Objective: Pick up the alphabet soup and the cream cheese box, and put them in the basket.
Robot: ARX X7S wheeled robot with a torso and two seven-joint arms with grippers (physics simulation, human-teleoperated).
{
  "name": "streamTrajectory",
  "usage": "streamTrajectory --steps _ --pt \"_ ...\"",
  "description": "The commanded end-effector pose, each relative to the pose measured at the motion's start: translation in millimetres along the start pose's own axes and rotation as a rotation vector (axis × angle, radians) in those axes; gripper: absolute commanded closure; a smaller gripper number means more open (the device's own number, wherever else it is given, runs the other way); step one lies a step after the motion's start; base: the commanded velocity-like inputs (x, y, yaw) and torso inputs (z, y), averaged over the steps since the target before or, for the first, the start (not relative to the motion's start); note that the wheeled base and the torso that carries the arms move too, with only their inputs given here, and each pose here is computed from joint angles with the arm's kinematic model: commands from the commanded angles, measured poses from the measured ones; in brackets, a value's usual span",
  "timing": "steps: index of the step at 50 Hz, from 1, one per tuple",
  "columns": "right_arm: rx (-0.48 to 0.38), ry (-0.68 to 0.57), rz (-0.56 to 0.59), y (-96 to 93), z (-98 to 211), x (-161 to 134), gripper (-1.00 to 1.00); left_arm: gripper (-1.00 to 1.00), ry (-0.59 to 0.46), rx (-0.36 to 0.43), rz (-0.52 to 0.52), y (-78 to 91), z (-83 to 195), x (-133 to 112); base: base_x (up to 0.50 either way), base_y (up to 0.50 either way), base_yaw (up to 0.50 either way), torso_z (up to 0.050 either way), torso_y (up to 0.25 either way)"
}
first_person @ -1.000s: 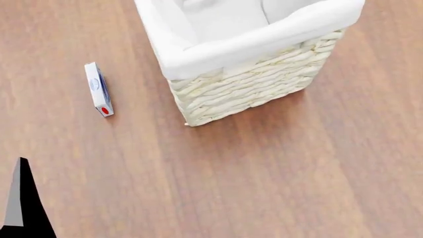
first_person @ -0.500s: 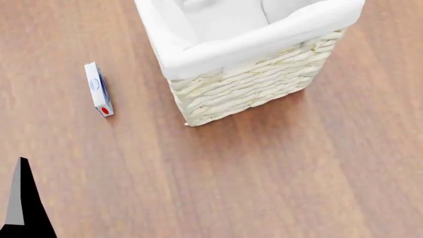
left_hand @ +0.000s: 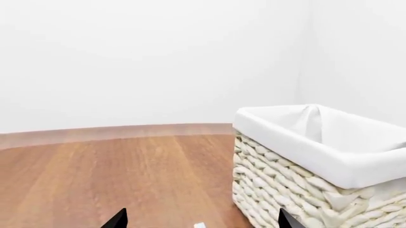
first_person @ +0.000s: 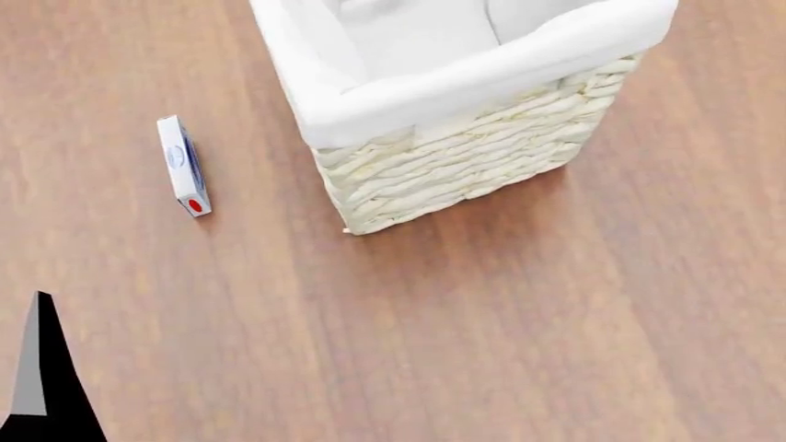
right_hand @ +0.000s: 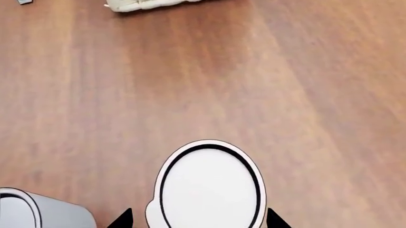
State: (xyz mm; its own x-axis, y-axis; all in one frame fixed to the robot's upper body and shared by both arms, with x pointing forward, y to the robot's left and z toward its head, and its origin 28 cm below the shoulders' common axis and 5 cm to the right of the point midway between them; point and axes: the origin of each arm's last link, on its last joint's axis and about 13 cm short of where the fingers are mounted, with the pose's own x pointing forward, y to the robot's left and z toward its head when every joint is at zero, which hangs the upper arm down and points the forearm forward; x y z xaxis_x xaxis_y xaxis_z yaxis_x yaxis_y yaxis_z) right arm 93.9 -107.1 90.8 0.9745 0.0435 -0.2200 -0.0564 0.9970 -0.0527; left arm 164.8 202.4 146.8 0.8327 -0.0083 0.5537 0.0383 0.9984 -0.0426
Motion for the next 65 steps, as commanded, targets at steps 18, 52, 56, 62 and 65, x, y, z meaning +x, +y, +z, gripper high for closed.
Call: streamTrajectory --steps 18,52,56,62,65 --pt "-0.026 -0.001 0.004 -4.7 -6 16 -1.0 -1.0 -0.004 0.024 0.019 1.9 2 1 0.0 0.0 0.0 0.0 0.0" --pt "-0.029 -0.007 0.009 -9.9 -9 26 1.0 -1.0 0.002 0.047 0.034 1.1 -1 1 0.0 0.0 0.0 0.0 0.0" --pt "-0.05 -0.055 -0.002 -10.8 3 23 1.0 -1.0 0.003 0.047 0.035 1.3 -1 1 0.0 0.0 0.0 0.0 0.0" --pt "-0.125 -0.172 -0.047 -15.1 28 18 1.0 -1.0 0.005 0.042 0.033 1.1 -2 1 0.0 0.0 0.0 0.0 0.0" --pt "-0.157 -0.205 -0.07 -17.5 41 16 1.0 -1.0 0.006 0.042 0.033 1.2 -2 1 0.0 0.0 0.0 0.0 0.0"
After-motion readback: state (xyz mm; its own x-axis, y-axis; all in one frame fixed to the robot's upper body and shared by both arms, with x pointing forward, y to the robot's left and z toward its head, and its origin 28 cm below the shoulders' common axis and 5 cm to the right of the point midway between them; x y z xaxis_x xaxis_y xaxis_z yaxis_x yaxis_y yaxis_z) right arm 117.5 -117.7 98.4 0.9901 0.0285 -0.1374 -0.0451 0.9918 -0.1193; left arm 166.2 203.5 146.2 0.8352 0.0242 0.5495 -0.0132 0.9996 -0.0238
